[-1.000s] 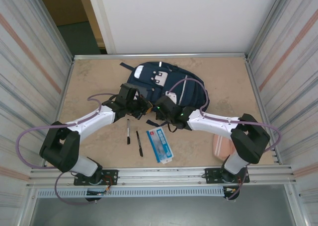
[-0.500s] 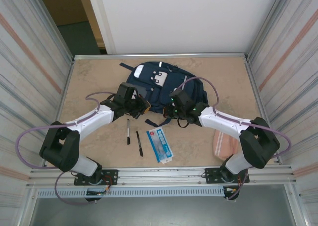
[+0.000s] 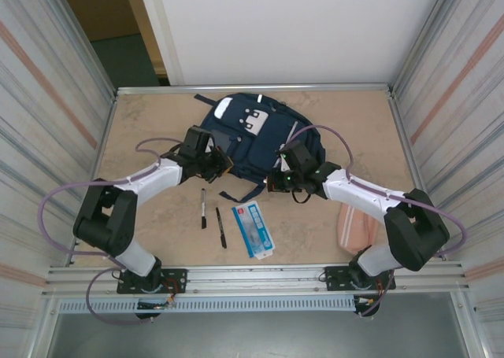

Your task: Pack the student bag

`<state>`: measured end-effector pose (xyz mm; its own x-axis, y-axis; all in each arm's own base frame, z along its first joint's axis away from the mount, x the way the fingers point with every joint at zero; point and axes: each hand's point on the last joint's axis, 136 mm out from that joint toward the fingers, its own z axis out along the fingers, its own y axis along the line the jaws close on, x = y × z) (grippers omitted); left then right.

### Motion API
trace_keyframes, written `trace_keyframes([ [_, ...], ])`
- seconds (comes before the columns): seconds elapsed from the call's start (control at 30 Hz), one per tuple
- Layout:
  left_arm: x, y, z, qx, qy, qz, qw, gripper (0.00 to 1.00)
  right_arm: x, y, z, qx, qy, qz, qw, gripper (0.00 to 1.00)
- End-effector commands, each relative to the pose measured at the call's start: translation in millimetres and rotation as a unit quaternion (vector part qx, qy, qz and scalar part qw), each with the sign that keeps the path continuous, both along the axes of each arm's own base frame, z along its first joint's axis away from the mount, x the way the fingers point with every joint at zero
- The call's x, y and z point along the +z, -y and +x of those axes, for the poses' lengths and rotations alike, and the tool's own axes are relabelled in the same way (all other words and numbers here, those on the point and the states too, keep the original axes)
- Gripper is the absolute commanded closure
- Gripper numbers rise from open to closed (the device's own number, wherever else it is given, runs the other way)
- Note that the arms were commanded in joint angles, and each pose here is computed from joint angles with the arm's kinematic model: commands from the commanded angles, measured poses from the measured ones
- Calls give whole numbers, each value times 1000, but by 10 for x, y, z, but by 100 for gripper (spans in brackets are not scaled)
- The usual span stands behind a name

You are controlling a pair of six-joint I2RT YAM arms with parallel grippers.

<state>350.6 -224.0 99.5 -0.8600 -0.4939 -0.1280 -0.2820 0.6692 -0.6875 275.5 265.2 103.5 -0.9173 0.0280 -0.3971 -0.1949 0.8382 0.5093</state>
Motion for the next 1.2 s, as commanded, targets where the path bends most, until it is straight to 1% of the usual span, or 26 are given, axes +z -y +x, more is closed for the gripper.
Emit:
trace_keyframes([
  [0.0, 84, -60, 260, 1, 48, 9, 999, 80, -113, -102, -67, 30, -29, 5, 999, 100],
  [0.03, 47, -49, 242, 3, 38, -7, 999, 68, -141, -133, -77, 32, -37, 3, 999, 100],
  [0.07, 17, -33, 222, 5, 31, -23, 999, 62, -169, -166, -101, 35, -41, 1, 999, 100],
  [0.17, -77, -26, 108, 11, 6, -38, 999, 57, -251, -240, -152, 41, -39, -4, 998, 100],
  [0.27, -158, -17, -69, 8, -12, -29, 999, 53, -290, -246, -155, 41, -48, -16, 998, 100],
  [0.3, -184, -22, -118, 8, -17, -22, 1000, 51, -293, -238, -156, 39, -48, -22, 998, 97],
  [0.37, -234, -22, -185, 4, -20, -7, 1000, 48, -299, -244, -181, 43, -33, -37, 998, 79],
  [0.43, -275, -48, -200, 11, -22, 4, 1000, 47, -328, -271, -197, 49, -19, -48, 997, 70],
  [0.47, -285, -58, -199, 16, -23, 6, 1000, 46, -339, -286, -199, 48, -20, -50, 997, 68],
  [0.6, -257, -79, -127, 27, -11, 13, 999, 46, -388, -303, -166, 15, -2, -68, 998, 59],
  [0.77, -312, -101, -69, 45, -12, 25, 999, 46, -598, -130, 22, -44, 34, -147, 988, 58],
  [0.8, -330, -79, -53, 46, -10, 19, 999, 47, -595, -149, 43, -51, 39, -147, 987, 58],
  [0.87, -362, -19, -27, 42, -9, 4, 999, 50, -599, -252, 62, -53, 42, -126, 990, 58],
  [0.93, -376, 13, 1, 40, -12, 0, 999, 54, -618, -351, 100, -56, 42, -112, 991, 58],
  [1.0, -398, 25, 16, 40, -16, 3, 999, 57, -613, -390, 135, -56, 45, -119, 990, 58],
  [1.17, -453, 26, 43, 32, -18, 18, 999, 73, -585, -437, 225, -41, 77, -126, 988, 59],
])
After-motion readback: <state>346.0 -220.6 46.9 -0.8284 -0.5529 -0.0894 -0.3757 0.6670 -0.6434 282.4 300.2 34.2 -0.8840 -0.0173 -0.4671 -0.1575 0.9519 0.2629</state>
